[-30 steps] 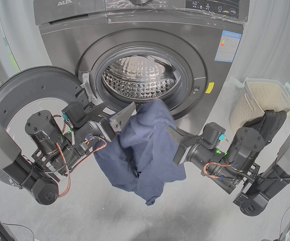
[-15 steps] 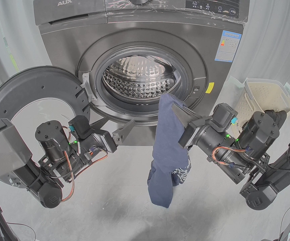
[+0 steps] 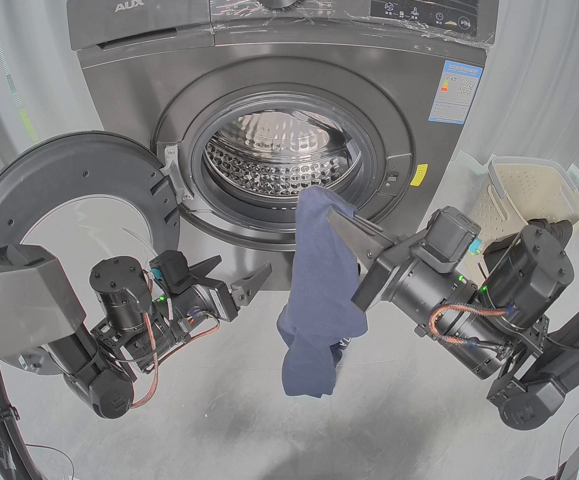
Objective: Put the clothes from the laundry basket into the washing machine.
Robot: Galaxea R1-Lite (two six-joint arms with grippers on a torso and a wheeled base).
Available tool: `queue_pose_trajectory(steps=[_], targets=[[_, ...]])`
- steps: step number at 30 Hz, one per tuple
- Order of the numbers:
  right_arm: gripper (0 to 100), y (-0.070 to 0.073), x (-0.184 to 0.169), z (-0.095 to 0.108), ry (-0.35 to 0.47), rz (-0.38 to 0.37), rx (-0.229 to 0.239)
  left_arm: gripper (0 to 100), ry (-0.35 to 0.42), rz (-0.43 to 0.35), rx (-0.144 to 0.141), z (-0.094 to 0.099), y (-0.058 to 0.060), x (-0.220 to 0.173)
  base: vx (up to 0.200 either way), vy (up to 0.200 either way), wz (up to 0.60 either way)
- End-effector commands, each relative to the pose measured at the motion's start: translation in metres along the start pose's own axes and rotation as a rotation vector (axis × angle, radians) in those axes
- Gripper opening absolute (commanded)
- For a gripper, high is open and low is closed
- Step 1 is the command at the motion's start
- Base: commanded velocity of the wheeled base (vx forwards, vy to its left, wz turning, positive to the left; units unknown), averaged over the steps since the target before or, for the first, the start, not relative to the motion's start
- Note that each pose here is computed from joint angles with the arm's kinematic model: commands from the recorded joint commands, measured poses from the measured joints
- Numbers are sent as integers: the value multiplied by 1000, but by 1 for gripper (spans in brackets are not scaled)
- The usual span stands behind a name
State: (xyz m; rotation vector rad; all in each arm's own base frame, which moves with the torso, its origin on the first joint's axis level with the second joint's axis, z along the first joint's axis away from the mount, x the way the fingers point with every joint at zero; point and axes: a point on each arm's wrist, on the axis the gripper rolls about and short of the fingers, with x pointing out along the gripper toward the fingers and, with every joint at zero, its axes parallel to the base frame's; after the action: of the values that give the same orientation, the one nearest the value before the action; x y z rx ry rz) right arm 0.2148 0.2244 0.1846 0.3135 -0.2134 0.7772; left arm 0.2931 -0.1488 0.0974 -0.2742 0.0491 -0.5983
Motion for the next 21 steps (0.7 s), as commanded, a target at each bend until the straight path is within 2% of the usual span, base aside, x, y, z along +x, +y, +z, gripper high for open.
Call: queue_pose_trajectory(steps=[1,4,10,13,17,21], targets=[[0,7,-11,1,19,46,6,100,20,21,-4,-8,8,4,0,0,0],[0,9,-15,2,24,55,8,100,35,33,-6,-14,13,6,0,0,0],[0,18,-16,4,23,94,17,100,77,45,-8,-38,22,22,0,0,0],[0,23,-15,3,19,108,22,100,88,47,1,-46,25,28,0,0,0],[0,27,-12,5,8,128,26,100,140,55,19,-71,33,37,0,0,0],[0,26,-8,5,-1,124,27,100,178,53,27,-87,33,39,0,0,0]])
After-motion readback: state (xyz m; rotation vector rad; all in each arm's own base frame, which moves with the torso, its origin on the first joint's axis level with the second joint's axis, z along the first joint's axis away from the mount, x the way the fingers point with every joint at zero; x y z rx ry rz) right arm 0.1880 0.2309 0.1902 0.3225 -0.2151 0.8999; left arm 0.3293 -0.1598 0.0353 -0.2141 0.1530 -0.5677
